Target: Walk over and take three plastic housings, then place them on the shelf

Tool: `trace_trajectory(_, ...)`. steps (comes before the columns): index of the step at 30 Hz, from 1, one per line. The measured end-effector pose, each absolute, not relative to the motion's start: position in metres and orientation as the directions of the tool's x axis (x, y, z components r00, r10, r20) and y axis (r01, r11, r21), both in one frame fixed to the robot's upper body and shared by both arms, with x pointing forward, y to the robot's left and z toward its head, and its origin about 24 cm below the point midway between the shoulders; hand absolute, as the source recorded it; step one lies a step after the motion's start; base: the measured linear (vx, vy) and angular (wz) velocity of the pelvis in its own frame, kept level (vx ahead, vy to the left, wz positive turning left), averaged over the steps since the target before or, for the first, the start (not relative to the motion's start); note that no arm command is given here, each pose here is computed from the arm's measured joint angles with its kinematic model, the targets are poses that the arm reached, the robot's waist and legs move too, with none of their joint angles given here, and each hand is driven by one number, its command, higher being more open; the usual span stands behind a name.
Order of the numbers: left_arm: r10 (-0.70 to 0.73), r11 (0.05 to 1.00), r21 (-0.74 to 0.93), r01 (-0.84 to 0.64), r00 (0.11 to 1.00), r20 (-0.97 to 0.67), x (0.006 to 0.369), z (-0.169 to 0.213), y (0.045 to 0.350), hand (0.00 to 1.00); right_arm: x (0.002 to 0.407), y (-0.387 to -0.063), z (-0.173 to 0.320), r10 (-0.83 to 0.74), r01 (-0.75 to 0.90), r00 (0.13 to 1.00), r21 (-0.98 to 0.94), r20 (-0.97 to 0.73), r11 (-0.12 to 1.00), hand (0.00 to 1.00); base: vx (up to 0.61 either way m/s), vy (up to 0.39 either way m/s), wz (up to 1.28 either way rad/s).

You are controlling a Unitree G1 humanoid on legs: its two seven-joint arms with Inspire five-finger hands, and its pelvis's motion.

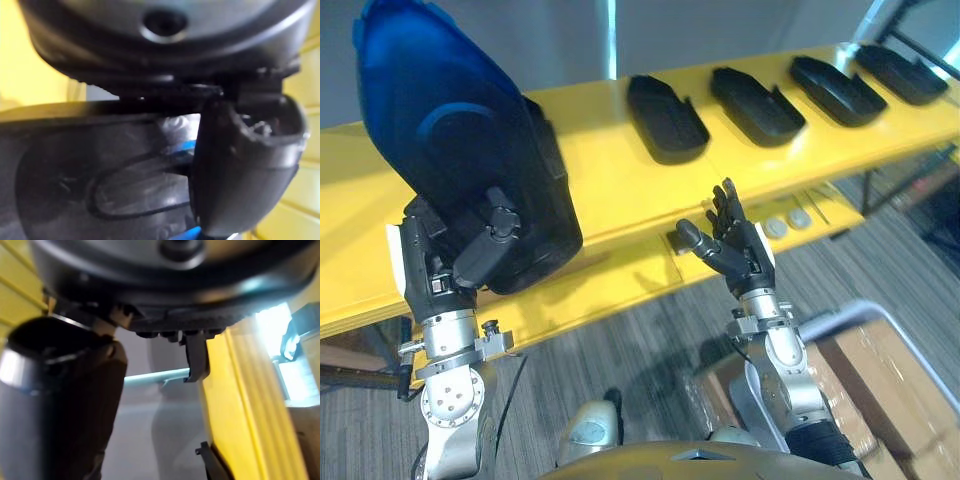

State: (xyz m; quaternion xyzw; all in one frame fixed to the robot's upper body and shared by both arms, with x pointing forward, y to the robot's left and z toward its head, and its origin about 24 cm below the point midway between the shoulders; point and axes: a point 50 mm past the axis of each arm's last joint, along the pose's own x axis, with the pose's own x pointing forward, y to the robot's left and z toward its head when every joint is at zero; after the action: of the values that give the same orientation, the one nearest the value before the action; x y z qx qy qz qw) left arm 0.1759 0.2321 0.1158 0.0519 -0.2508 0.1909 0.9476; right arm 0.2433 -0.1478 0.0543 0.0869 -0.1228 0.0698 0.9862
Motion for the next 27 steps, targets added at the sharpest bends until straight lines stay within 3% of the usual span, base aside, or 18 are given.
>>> trace_trajectory(8,0.258,0.95,0.027,-0.31,0.835,0.487,0.193,0.113,0.223,0.0,0.244,-0.206,0.081,-0.075,0.041,0.934,0.104,0.35,0.994,1.0,0.26,-0.097,0.74)
trace_trajectory(17,0.192,0.968,0.049,-0.245,0.855,0.481,0.194,0.112,0.216,0.0,0.23,-0.222,0.086,-0.119,0.088,0.921,0.098,0.371,0.991,1.0,0.11,-0.014,-0.18)
trace_trajectory(27,0.232,0.964,0.001,-0.265,0.846,0.48,0.187,0.111,0.213,0.0,0.223,-0.212,0.083,-0.095,0.045,0.919,0.137,0.382,0.99,1.0,-0.03,0.001,0.13)
